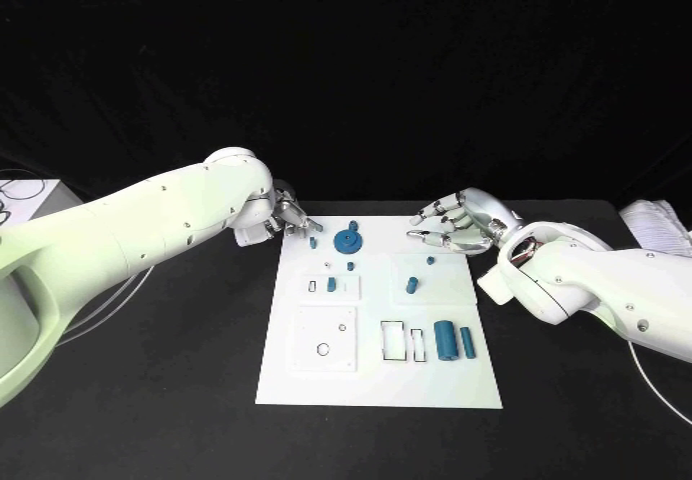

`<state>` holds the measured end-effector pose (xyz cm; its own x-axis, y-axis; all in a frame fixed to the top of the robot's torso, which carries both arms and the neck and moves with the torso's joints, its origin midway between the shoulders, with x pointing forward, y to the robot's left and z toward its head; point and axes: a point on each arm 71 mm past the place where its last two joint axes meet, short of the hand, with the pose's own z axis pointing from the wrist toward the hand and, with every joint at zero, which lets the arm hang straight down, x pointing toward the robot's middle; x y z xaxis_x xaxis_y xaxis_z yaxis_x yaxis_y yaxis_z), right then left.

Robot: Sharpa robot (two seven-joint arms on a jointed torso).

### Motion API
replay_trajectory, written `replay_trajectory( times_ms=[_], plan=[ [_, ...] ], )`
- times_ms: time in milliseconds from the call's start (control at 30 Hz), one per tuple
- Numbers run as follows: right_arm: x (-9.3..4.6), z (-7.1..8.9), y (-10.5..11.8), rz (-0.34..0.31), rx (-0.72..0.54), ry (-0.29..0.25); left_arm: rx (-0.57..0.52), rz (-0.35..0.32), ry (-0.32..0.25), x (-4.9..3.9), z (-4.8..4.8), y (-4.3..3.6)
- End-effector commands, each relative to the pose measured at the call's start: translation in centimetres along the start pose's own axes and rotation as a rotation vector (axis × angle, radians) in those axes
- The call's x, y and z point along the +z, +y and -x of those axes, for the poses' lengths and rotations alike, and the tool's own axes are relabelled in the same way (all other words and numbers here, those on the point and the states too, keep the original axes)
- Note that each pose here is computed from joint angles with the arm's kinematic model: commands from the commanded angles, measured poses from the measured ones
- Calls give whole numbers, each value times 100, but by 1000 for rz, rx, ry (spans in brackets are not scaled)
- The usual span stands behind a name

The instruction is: Assemble the parts on the task board

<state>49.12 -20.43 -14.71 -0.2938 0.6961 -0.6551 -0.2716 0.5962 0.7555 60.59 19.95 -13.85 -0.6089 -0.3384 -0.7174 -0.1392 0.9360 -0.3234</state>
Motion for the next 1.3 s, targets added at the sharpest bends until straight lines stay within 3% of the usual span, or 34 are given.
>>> replay_trajectory(
  times_ms=[33,567,1300],
  plan=[
    [1,-7,21,17,-2,3,8,-18,37,20,-43,-23],
    [1,-5,26,19,-3,3,3,-6,46,73,-70,18],
    [4,-5,27,18,-4,4,-9,-22,77,75,-103,-8]
  ],
)
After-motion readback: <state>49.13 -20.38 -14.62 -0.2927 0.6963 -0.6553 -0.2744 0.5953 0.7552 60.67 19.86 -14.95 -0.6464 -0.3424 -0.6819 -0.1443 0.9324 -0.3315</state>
